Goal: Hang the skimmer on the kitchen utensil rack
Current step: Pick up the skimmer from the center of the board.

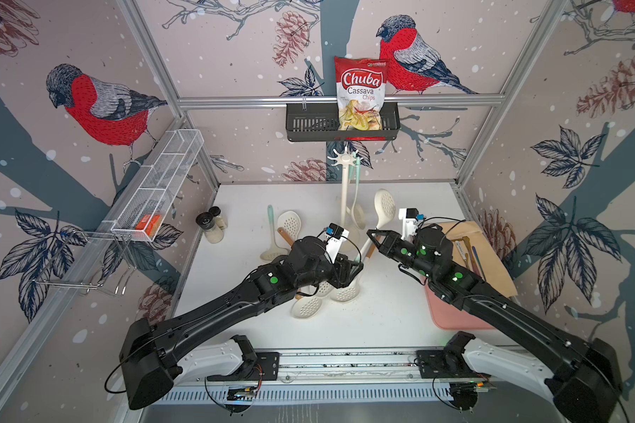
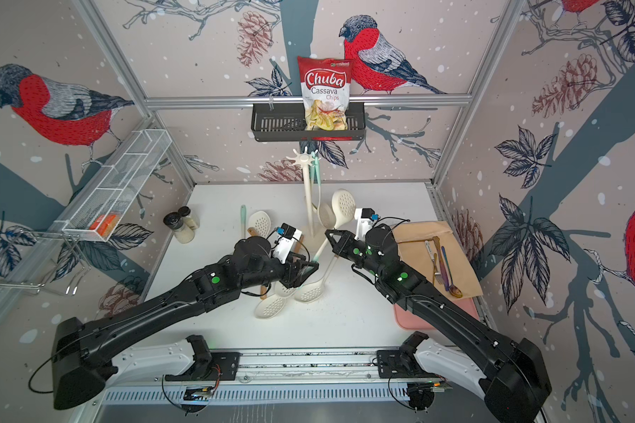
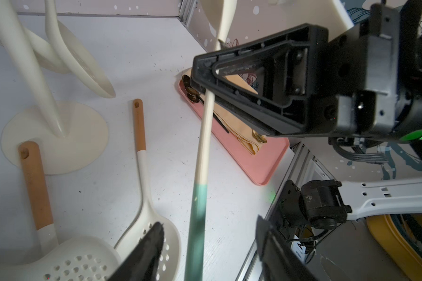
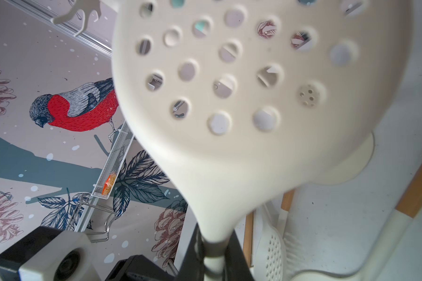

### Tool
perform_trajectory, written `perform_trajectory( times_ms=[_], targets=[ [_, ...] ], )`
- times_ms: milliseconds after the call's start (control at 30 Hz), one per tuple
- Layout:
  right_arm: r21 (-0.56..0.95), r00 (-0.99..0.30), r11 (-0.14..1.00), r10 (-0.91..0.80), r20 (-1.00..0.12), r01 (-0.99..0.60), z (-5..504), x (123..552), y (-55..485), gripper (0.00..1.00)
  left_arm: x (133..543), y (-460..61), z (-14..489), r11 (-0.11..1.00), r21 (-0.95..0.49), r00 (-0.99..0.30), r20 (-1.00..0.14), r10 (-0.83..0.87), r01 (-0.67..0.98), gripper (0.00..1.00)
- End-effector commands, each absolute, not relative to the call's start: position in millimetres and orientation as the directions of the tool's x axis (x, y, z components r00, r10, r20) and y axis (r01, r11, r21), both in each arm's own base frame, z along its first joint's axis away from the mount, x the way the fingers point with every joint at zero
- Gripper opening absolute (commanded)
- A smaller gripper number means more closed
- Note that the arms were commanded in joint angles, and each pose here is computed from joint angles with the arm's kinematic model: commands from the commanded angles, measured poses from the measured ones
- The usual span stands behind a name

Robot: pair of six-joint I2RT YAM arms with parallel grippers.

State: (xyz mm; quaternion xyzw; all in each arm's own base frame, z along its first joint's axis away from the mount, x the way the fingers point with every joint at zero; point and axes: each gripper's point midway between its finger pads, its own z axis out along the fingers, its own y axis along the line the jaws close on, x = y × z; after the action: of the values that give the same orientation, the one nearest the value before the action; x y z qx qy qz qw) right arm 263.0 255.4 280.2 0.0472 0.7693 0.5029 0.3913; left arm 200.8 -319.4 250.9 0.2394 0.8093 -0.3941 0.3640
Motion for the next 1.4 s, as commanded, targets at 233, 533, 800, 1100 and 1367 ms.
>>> perform_trajectory(
  times_ms=[233, 533, 800, 1100, 1367],
  targets=[
    [0.758, -0.541, 0.396, 0.535, -0.649, -0.518, 349.6, 261.5, 224.2, 0.0, 187.7, -325.2, 273.4, 0.456, -0.558, -0.627, -0.779, -0.001, 0.693, 0.8],
    [0.779, -0.574, 0.312, 0.54, -0.616, -0.543, 365.8, 253.7, 224.9, 0.0, 183.3, -335.3, 283.5, 0.393, -0.55, -0.602, -0.798, 0.011, 0.737, 0.53],
    [0.806, -0.636, 0.318, 0.498, -0.59, -0.498, 348.2, 250.2, 237.9, 0.0, 190.7, -349.6, 280.8, 0.4, -0.517, -0.588, -0.806, 0.069, 0.756, 0.28],
    [0.66, -0.488, 0.535, 0.445, -0.751, -0.528, 345.6, 255.9, 212.9, 0.59, 192.6, -338.9, 282.7, 0.443, -0.519, -0.601, -0.797, 0.059, 0.731, 0.0],
    [0.157, -0.136, 0.823, 0.098, -0.986, -0.546, 348.8, 264.0, 175.5, 0.98, 206.0, -303.0, 266.2, 0.53, -0.603, -0.744, -0.663, 0.083, 0.596, 0.0]
  ],
)
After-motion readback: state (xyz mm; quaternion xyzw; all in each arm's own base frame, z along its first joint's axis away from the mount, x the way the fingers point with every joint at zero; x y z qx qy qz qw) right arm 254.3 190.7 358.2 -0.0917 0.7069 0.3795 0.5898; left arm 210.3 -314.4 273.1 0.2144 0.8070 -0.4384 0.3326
